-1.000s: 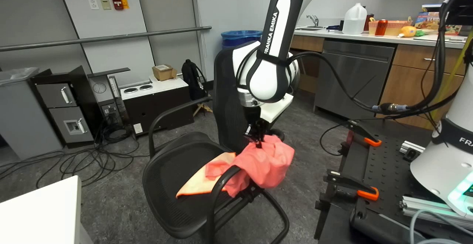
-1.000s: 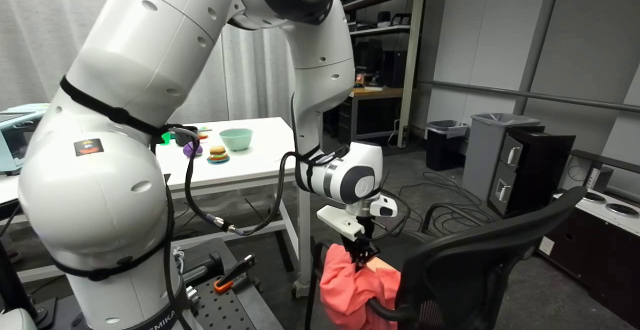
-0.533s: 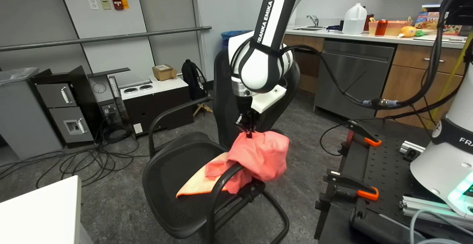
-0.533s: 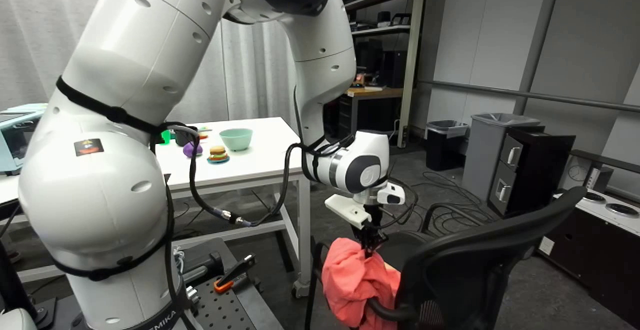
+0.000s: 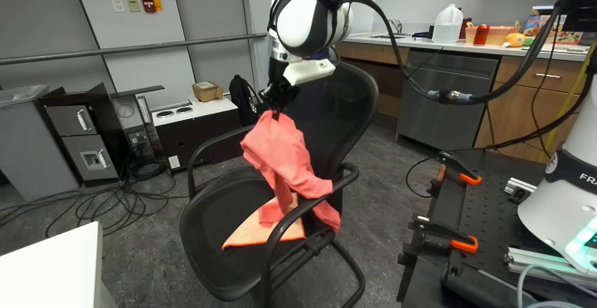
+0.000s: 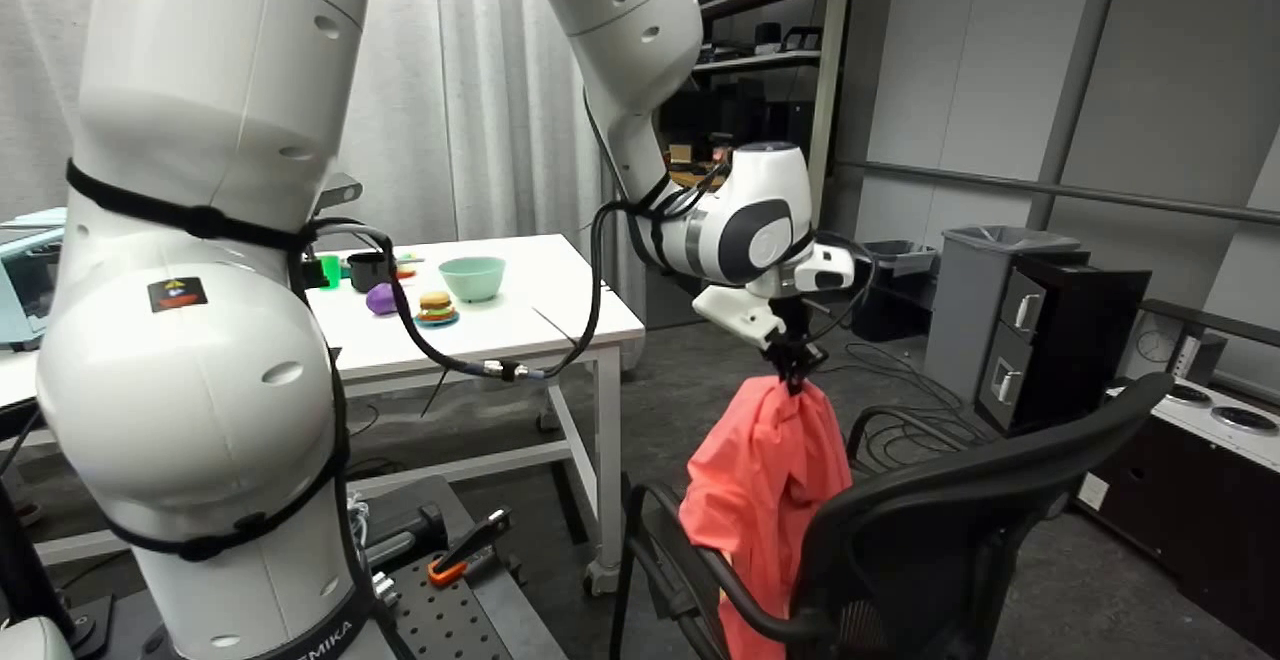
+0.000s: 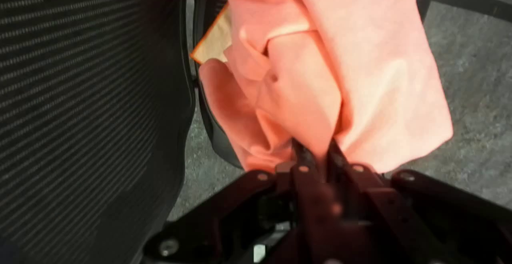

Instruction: Move the sweatshirt from the armrest to the backrest of the chair

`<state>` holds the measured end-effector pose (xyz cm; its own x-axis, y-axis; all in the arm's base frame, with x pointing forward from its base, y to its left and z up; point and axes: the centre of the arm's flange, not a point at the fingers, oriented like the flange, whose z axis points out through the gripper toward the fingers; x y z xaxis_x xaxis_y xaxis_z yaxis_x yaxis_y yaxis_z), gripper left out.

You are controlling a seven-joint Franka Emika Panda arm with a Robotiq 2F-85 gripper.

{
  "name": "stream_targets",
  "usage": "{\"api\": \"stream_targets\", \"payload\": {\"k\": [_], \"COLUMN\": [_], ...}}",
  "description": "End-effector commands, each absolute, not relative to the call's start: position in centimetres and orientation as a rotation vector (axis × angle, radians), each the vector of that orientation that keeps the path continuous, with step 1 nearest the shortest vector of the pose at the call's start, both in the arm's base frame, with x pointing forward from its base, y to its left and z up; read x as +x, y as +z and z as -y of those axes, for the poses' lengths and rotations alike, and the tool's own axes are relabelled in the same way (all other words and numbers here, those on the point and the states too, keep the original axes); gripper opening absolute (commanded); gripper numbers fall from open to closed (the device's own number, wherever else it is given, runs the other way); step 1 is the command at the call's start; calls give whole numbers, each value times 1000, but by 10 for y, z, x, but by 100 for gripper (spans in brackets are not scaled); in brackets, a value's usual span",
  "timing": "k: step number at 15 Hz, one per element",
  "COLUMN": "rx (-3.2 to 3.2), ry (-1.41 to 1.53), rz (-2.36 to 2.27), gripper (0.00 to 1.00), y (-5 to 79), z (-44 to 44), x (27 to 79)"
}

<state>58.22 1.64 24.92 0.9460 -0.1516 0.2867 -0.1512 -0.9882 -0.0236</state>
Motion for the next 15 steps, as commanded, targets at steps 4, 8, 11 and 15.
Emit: {"api": "stream_targets", "payload": {"k": [4, 8, 11, 15], "rx": [-2964, -2885, -2816, -2776], "ry": [-868, -1135, -1327, -1465], "rz": [-417, -533, -638, -793], "gripper": [3, 3, 3, 3], "y": [364, 411, 446, 490], "z": [12, 43, 80, 136], "x": [637, 656, 664, 664]}}
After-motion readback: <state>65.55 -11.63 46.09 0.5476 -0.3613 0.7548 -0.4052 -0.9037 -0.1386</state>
